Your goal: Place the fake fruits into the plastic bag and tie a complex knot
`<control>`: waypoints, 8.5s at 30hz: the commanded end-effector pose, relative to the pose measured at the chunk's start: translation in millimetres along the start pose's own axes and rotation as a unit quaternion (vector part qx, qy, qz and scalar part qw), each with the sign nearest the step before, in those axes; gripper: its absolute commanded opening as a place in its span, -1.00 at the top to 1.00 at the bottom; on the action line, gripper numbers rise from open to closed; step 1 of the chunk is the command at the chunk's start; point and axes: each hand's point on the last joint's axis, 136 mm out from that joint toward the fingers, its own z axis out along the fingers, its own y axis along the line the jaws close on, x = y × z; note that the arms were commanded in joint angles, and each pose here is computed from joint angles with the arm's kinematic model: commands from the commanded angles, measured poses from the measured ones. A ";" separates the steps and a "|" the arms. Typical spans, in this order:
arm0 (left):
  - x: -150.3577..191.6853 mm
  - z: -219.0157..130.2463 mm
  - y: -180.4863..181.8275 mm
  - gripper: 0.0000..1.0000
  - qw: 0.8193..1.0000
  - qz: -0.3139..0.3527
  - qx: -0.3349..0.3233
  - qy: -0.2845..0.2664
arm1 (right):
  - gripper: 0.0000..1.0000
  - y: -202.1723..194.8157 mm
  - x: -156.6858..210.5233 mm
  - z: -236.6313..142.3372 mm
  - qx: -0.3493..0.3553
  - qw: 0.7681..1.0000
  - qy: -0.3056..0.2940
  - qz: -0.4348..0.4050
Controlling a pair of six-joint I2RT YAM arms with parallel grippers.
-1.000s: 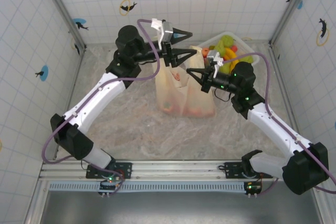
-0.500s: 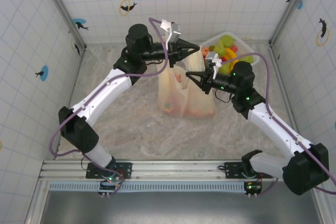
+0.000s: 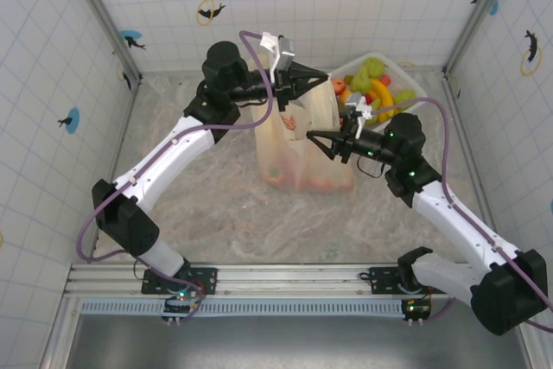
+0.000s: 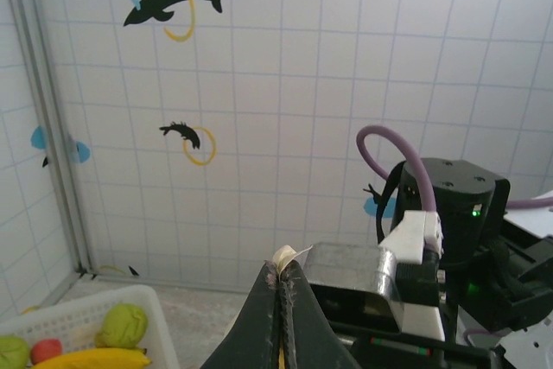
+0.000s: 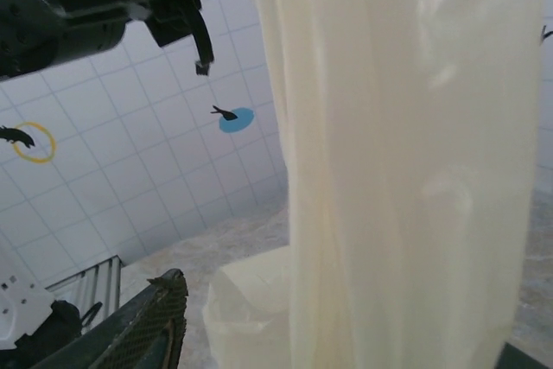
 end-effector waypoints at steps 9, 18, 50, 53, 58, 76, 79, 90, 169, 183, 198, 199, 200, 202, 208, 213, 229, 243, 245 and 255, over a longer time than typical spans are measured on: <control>-33.3 -10.5 -1.0 1.00 0.998 0.027 -0.043 -0.042 | 0.39 -18.4 27.4 -1.9 0.040 0.999 0.015 0.011; -48.0 -25.4 6.6 1.00 0.992 0.041 -0.106 -0.063 | 0.95 -44.9 61.0 -14.3 0.098 0.992 0.081 0.000; -19.1 -23.6 -67.2 1.00 0.987 0.107 0.118 -0.026 | -0.34 69.2 -83.0 12.8 -0.220 0.969 -0.007 -0.113; -20.9 -23.6 -66.3 1.00 0.987 0.109 0.114 -0.028 | -0.06 69.9 -70.6 17.5 -0.226 0.969 0.005 -0.097; -25.9 -23.8 -63.1 1.00 0.988 0.116 0.098 -0.035 | 0.17 70.2 -46.2 15.3 -0.216 0.973 0.013 -0.080; -33.8 -22.4 -45.3 1.00 0.991 0.115 0.040 -0.048 | 0.86 54.7 10.4 -7.0 -0.145 0.989 0.017 -0.031; -33.7 -23.2 -45.0 1.00 0.992 0.116 0.036 -0.048 | 1.00 42.9 9.8 -8.6 -0.123 0.992 0.020 -0.024; -45.6 -55.2 -28.5 0.30 0.989 0.127 -0.068 -0.040 | 1.00 6.9 1.5 -1.9 -0.102 0.992 0.044 -0.057; 133.2 -82.3 -48.2 1.00 0.980 0.034 0.039 0.193 | 0.99 -15.0 40.8 21.5 -0.105 0.981 0.141 -0.085; 154.5 -69.7 -41.3 1.00 0.970 0.017 0.041 0.240 | 0.80 -5.5 43.9 17.8 -0.113 0.978 0.151 -0.093; 160.0 -63.9 -40.1 1.00 0.965 0.015 0.051 0.258 | 0.33 3.3 32.0 4.9 -0.119 0.978 0.136 -0.106; 160.1 -63.7 -40.4 1.00 0.965 0.015 0.052 0.258 | 0.30 4.1 31.8 5.0 -0.121 0.978 0.135 -0.106; 159.7 -63.0 -40.3 1.00 0.964 0.015 0.053 0.259 | 0.25 4.4 32.0 5.0 -0.123 0.978 0.135 -0.104; 160.4 -61.6 -41.3 1.00 0.964 0.014 0.056 0.261 | 0.14 5.2 32.8 5.0 -0.126 0.977 0.138 -0.101; 161.5 -57.9 -43.2 1.00 0.962 0.014 0.061 0.265 | -0.10 4.2 39.7 0.0 -0.120 0.977 0.150 -0.096; 166.1 -57.0 -41.4 1.00 0.960 0.013 0.059 0.275 | -0.22 4.2 40.1 -5.1 -0.117 0.977 0.146 -0.099; 173.4 -53.2 -38.4 1.00 0.956 0.008 0.060 0.289 | -0.23 7.3 33.4 3.9 -0.124 0.979 0.131 -0.100; 168.3 -55.9 -32.4 1.00 0.955 0.023 0.031 0.295 | 0.86 5.8 30.7 6.8 -0.113 0.980 0.129 -0.099; 164.5 -56.8 -30.6 0.97 0.956 0.027 0.021 0.291 | 1.00 5.2 30.9 6.2 -0.111 0.980 0.129 -0.100; 153.8 -68.8 -30.4 0.03 0.964 0.024 0.004 0.264 | 1.00 8.5 22.9 5.3 -0.111 0.980 0.120 -0.112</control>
